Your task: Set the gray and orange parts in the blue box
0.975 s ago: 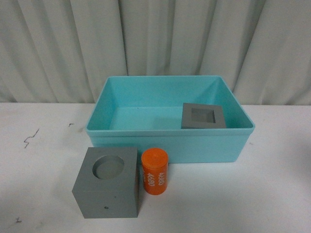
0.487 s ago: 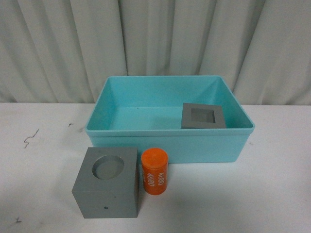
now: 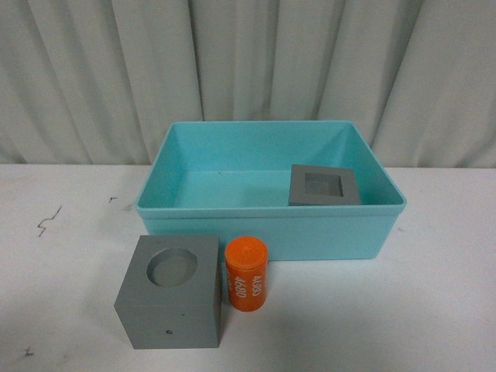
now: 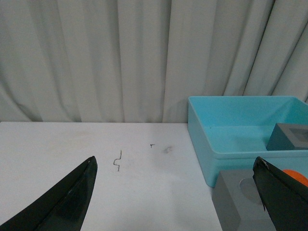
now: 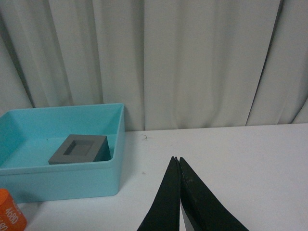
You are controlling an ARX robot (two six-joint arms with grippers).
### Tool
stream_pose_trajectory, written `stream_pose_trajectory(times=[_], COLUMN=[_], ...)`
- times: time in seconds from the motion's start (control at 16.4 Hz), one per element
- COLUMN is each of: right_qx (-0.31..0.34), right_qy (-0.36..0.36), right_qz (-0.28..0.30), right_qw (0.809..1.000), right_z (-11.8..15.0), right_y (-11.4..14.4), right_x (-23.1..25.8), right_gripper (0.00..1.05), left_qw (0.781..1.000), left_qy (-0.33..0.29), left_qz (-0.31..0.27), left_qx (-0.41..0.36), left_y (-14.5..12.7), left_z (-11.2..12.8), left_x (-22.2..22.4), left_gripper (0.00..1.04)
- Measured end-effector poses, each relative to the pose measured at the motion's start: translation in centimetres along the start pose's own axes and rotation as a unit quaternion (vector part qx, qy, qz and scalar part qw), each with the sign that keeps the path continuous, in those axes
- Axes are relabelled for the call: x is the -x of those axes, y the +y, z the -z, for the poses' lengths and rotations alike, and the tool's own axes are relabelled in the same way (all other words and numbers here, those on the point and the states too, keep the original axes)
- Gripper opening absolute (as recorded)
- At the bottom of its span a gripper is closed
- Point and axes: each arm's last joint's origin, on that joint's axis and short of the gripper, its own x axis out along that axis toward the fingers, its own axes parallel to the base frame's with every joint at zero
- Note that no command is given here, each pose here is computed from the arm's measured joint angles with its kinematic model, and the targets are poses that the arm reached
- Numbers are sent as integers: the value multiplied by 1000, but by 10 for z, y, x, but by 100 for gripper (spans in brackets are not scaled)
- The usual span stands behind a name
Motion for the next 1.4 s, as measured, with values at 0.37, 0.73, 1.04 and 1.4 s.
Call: stream_pose_trajectory(times=[0.37,0.73,1.04,1.4], right_qx=[0,0,0,0], right_qy=[-2,-3,5,3], right_qz=[0,0,-1,-1], right_qw=[1000,1000,1000,1000], right_z=[-2,-1,2,2], right_y=[0,0,0,0], right_x=[12,19,31,31], right_gripper=[2,2,2,67], left_qw=[1000,1000,1000,1000], left_qy=[0,0,0,0], left_qz=[0,0,0,0], left_qx=[0,0,0,0], left_y=[0,0,0,0], left_z=[0,0,0,0], left_x=[0,0,0,0], left_gripper=[98,98,98,98])
